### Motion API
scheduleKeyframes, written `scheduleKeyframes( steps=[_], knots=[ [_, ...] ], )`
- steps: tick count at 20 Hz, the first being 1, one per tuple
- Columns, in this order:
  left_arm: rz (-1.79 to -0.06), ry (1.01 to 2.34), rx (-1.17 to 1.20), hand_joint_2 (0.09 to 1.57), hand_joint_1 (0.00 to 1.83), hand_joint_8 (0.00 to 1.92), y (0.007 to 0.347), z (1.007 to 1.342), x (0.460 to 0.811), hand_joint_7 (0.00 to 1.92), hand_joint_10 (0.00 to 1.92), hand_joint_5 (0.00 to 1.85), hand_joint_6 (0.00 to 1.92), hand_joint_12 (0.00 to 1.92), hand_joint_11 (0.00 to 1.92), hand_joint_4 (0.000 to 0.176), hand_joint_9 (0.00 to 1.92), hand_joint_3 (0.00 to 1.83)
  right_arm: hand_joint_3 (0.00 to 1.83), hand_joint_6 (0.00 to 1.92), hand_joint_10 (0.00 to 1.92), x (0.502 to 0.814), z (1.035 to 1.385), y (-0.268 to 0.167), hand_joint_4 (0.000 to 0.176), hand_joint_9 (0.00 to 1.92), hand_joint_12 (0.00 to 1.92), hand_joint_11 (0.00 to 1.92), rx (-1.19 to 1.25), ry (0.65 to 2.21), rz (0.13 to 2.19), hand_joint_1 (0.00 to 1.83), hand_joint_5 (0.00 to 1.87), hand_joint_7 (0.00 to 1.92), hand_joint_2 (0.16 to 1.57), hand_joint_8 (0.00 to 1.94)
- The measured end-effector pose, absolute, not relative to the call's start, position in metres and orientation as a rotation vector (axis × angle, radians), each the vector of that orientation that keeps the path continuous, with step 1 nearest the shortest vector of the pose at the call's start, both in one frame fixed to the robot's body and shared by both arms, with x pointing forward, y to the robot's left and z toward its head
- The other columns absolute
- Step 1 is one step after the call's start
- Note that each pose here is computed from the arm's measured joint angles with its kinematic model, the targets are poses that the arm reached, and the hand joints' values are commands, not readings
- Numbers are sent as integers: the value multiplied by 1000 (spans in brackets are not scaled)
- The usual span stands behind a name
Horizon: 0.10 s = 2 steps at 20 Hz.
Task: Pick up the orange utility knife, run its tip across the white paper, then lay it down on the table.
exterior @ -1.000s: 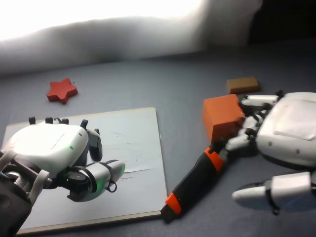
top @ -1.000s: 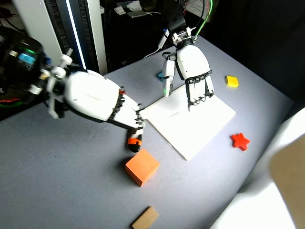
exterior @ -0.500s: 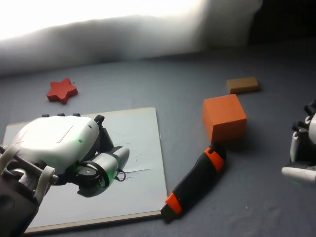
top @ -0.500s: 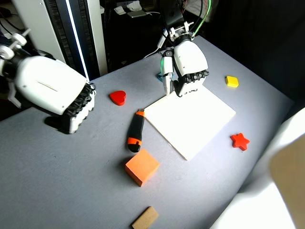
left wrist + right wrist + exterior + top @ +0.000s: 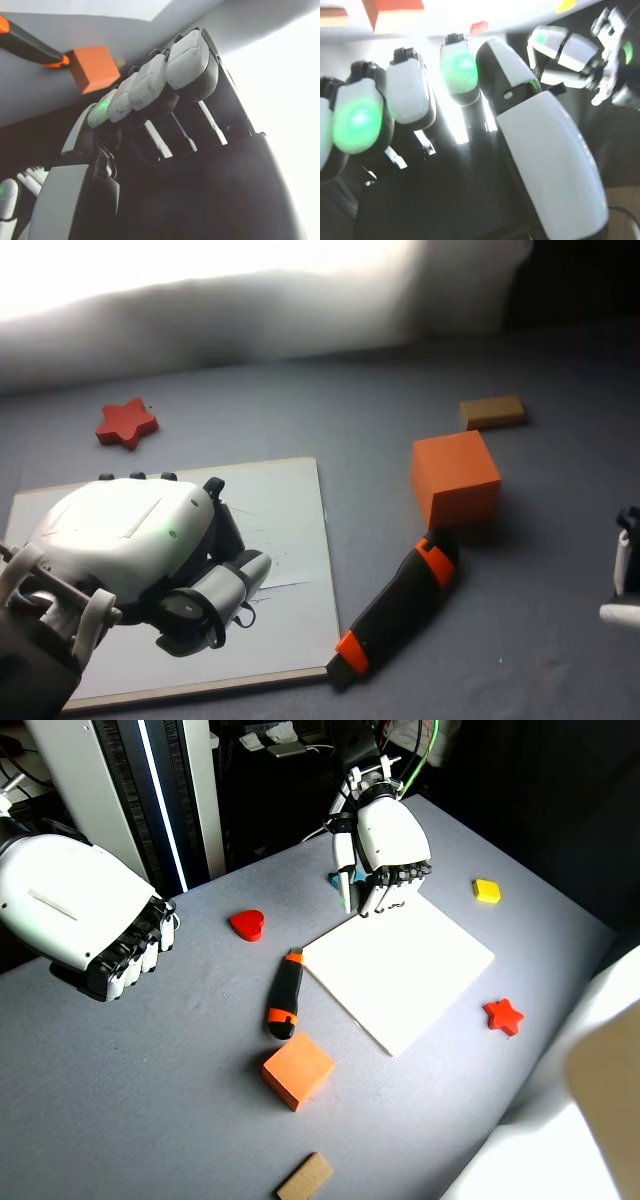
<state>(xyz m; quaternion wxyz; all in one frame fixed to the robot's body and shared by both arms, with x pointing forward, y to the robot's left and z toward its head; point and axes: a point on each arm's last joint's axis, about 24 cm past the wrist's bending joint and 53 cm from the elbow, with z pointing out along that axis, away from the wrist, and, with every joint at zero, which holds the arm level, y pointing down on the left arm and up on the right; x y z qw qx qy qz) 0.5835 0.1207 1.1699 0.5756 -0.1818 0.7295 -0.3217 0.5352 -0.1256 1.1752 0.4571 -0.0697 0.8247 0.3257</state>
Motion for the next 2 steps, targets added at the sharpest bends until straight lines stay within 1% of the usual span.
scheduleKeyframes(
  steps=[2],
  knots=[
    [-760,1702,-417,1496,563,1921,120,1172,583,1293,1921,1210,1921,1921,1305,176,1342,0,3,1921,1921,537,1179,-126,176,1425,1921,1438,-125,2031,832,600,1258,1368,1517,1941]
  ],
)
